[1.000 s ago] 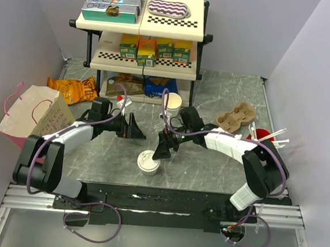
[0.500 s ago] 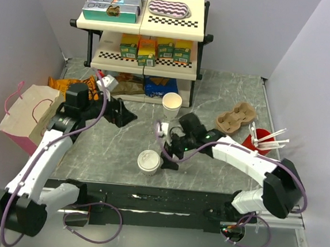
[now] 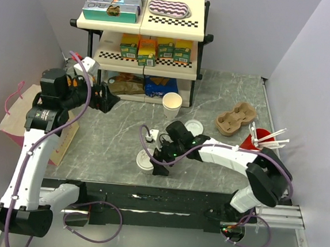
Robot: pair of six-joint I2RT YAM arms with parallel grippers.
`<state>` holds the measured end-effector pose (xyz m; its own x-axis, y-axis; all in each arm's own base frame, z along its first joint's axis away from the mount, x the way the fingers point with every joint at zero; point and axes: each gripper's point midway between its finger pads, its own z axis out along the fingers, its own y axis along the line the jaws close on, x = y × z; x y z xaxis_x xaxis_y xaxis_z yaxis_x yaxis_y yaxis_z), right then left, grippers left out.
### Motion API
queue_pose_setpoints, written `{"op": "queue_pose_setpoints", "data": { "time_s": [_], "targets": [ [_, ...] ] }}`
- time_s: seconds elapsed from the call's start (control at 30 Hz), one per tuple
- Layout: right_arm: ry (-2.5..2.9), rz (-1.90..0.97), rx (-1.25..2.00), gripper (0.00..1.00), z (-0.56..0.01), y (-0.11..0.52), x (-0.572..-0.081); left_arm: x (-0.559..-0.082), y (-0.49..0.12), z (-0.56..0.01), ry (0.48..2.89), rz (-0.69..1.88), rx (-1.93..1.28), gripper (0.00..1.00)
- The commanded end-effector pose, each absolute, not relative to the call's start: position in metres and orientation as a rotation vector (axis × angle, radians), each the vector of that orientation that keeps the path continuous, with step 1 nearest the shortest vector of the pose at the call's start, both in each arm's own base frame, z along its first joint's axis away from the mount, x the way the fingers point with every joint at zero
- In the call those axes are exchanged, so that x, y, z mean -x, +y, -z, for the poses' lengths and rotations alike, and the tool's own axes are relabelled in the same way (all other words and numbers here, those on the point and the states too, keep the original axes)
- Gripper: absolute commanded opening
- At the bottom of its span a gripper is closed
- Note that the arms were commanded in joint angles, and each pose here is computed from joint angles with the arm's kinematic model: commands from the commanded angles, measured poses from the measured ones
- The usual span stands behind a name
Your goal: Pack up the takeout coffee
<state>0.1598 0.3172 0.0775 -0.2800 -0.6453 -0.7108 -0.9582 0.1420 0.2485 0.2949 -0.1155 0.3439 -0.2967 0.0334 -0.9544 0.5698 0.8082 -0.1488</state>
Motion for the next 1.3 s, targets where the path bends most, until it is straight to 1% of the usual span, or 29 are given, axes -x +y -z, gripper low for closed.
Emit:
{"op": "queue_pose_setpoints", "data": {
  "time_s": [0.0,0.27,0.4,0.47,0.5,0.57,0.63,0.67,0.7,0.77,0.83,0.97,1.07,1.17,1.27],
  "targets": [
    [1.977,-0.943,1.458,1.0,-0.073,0.342,-0.18,-0.294,-0.092,-0.367,1.783,0.452,-0.435,1.0],
    [1.923,-0.936,1.369,1.0,-0.067,0.376,-0.213,-0.288,-0.088,-0.377,1.766,0.453,-0.399,0.99],
    [1.882,-0.976,1.288,0.99,-0.087,0.407,-0.236,-0.282,-0.086,-0.371,1.784,0.445,-0.394,0.99],
    [1.916,-0.985,1.24,0.99,-0.083,0.417,-0.245,-0.28,-0.085,-0.367,1.797,0.443,-0.391,0.99],
    [1.894,-0.988,1.214,0.99,-0.094,0.427,-0.255,-0.278,-0.084,-0.367,1.799,0.442,-0.39,0.99],
    [1.941,-0.974,1.155,1.0,-0.084,0.435,-0.269,-0.279,-0.077,-0.366,1.809,0.42,-0.369,0.99],
    [1.949,-0.992,1.085,1.0,-0.093,0.448,-0.288,-0.276,-0.075,-0.365,1.824,0.414,-0.36,0.99],
    [2.005,-0.996,1.058,1.0,-0.077,0.452,-0.293,-0.275,-0.074,-0.366,1.826,0.408,-0.359,0.99],
    [1.996,-0.993,1.032,1.0,-0.086,0.46,-0.306,-0.273,-0.072,-0.364,1.841,0.408,-0.351,0.99],
    [2.036,-0.967,0.996,1.0,-0.072,0.463,-0.32,-0.272,-0.07,-0.363,1.853,0.404,-0.344,0.99],
    [2.025,-0.928,0.976,1.0,-0.071,0.465,-0.331,-0.267,-0.068,-0.362,1.863,0.402,-0.342,0.99],
    [2.056,-0.938,0.994,1.0,-0.057,0.464,-0.323,-0.263,-0.066,-0.361,1.867,0.394,-0.332,0.99],
    [2.056,-0.971,1.01,0.99,-0.063,0.464,-0.316,-0.264,-0.066,-0.358,1.875,0.413,-0.304,0.99],
    [2.043,-0.964,1.033,0.99,-0.074,0.458,-0.313,-0.268,-0.06,-0.34,1.931,0.451,-0.166,0.99],
    [2.02,-0.942,1.073,0.99,-0.089,0.442,-0.304,-0.269,-0.056,-0.308,2.007,0.446,-0.125,0.99]
  ]
}}
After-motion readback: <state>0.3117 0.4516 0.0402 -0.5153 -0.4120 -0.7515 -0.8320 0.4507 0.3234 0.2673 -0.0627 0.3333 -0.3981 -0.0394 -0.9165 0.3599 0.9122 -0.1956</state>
